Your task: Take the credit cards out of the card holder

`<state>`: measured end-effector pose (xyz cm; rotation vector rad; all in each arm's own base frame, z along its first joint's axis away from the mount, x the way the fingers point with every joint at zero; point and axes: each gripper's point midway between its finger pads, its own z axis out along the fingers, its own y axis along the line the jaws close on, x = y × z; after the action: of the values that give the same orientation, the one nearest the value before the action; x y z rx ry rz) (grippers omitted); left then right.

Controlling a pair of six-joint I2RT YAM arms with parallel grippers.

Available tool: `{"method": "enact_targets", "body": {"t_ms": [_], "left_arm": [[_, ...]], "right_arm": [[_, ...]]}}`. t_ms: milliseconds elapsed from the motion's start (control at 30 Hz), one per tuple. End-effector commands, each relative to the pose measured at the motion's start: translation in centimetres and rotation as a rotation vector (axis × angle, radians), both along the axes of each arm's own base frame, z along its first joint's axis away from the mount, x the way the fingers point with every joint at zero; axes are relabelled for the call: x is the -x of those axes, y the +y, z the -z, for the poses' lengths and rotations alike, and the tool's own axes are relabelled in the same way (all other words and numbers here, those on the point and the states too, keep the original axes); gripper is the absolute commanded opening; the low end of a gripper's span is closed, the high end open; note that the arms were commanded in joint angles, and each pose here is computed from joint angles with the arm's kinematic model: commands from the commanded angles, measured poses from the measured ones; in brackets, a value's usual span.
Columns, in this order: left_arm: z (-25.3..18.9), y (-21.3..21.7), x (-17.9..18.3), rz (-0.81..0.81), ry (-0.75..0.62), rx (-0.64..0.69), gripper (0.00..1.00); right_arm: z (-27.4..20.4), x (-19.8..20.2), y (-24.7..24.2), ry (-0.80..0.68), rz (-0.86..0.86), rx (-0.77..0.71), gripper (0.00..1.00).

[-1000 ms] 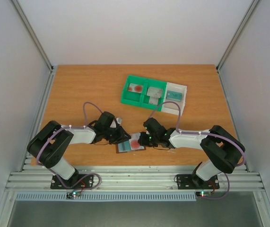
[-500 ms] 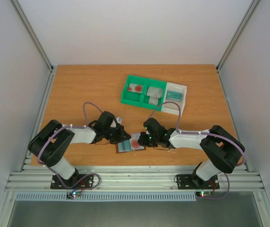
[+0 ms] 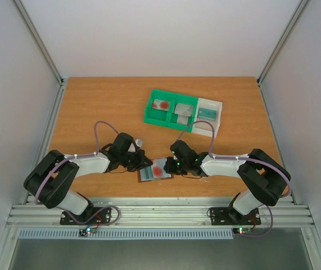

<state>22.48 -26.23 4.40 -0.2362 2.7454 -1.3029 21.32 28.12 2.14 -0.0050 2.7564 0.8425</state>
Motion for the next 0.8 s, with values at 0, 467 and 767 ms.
{"method": "enact_targets", "body": {"t_ms": [0,467,767], "left_arm": [[0.6,1.6,0.7,-0.015,-0.004,-0.062,0.00],[-4.5,5.1,-0.1,-0.145,-0.139,-0.145,0.00],[-10.8,5.3,-0.8,-0.226,-0.276,-0.019,0.00]], "right_arm": [[2.3,0.7,-1.8,0.033,0.014,0.110,0.08],[-2.4,-0.3,-0.1,-0.034,-0.002,0.011,0.09],[-10.9,0.1,2.3,-0.123,-0.033,-0.267,0.28]]}}
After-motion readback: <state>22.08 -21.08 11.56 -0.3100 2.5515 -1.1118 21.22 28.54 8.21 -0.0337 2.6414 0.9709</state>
